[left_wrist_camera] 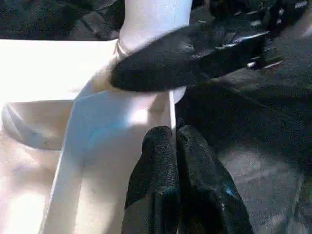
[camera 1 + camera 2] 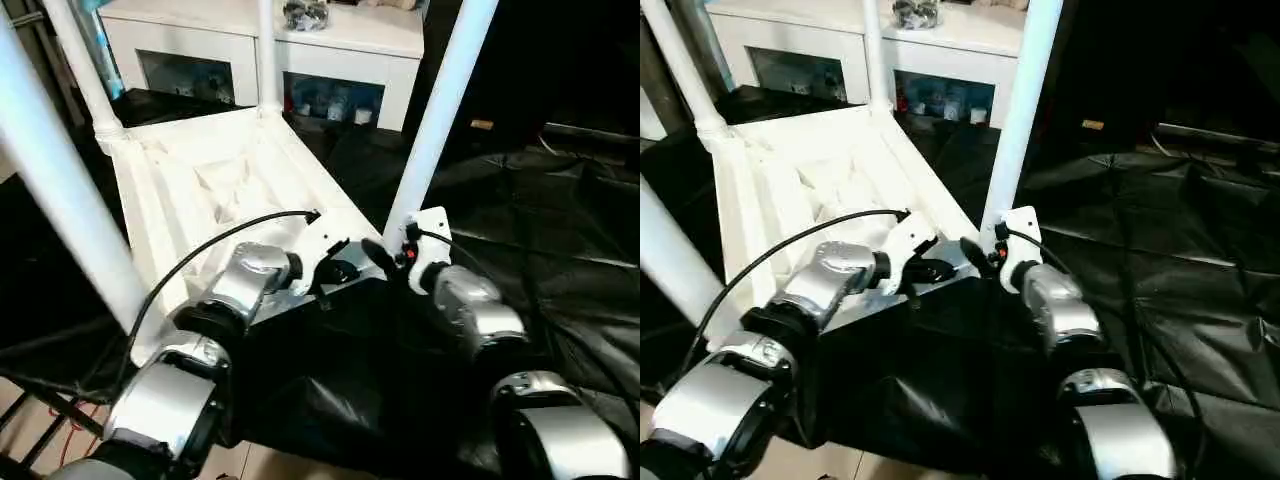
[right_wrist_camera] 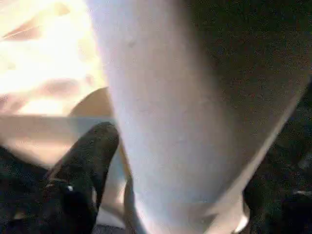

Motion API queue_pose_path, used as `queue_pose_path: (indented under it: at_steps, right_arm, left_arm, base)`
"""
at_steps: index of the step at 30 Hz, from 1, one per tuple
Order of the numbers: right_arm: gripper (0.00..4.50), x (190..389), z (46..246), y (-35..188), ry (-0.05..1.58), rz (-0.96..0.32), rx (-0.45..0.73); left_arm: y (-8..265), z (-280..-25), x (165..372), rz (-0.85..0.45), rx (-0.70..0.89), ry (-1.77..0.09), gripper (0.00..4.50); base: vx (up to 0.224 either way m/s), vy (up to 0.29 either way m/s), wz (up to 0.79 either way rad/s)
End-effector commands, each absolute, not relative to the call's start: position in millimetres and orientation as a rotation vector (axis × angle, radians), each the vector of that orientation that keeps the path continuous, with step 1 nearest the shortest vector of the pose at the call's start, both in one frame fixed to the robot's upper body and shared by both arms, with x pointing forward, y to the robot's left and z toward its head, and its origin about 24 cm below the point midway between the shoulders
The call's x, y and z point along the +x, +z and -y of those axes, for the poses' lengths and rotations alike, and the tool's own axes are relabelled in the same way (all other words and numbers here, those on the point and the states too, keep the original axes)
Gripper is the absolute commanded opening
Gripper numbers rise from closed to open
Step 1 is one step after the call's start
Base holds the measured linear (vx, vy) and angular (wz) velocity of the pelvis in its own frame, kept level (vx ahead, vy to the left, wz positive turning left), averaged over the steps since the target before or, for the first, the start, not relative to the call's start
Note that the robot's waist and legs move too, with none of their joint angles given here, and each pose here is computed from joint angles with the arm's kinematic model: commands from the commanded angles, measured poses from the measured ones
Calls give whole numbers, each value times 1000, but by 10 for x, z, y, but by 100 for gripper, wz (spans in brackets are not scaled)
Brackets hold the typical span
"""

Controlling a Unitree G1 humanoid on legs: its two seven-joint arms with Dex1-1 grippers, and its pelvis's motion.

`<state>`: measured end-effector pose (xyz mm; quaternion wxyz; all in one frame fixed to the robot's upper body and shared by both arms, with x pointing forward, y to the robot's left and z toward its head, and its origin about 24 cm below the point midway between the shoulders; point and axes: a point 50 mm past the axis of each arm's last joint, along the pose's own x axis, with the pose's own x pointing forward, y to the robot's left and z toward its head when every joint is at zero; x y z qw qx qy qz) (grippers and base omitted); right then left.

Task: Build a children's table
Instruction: Rotate leg to tighten

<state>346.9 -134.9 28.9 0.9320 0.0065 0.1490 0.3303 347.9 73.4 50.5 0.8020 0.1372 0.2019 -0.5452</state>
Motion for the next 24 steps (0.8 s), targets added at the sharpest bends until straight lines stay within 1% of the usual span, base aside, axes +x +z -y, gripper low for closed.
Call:
queue_pose_path:
  at_steps: [1,3,4,5,8,9,13,17,18,19,22,24]
  right_arm:
    - [383,3316,1196,167,881,-372,6]
    - [383,3275,1244,191,953,-365,7]
    - [383,3230,1309,221,1022,-358,16]
    - [383,3230,1309,221,1022,-358,16]
    - [383,3165,1413,264,1118,-360,28]
    - [383,3165,1413,264,1118,-360,28]
    - [383,3086,1472,301,1226,-391,60]
    - [338,3058,1478,305,1260,-412,75]
    - [338,3044,1477,303,1274,-419,74]
    - [315,3034,1476,302,1283,-424,75]
    - [308,3005,1462,295,1308,-438,89]
    - [291,2995,1458,297,1316,-441,93]
  left_arm:
    - [596,-531,3398,-362,303,-1337,0]
    - [601,-580,3386,-357,312,-1373,0]
    - [613,-643,3373,-361,313,-1410,0]
    - [613,-643,3373,-361,313,-1410,0]
    - [635,-742,3365,-363,318,-1453,0]
    - [635,-742,3365,-363,318,-1453,0]
    - [643,-840,3333,-391,323,-1522,0]
    - [640,-880,3304,-413,320,-1567,0]
    - [636,-892,3298,-418,322,-1574,0]
    - [631,-902,3293,-424,323,-1579,0]
    - [619,-920,3280,-436,321,-1589,0]
    - [617,-924,3276,-438,320,-1591,0]
  base:
    - [0,0,0]
    - [0,0,0]
    - [0,0,0]
    - [0,0,0]
    - [0,0,0]
    - [0,0,0]
    - [0,0,0]
    - [0,0,0]
    - [0,0,0]
    - [0,0,0]
    - [0,0,0]
    - [0,0,0]
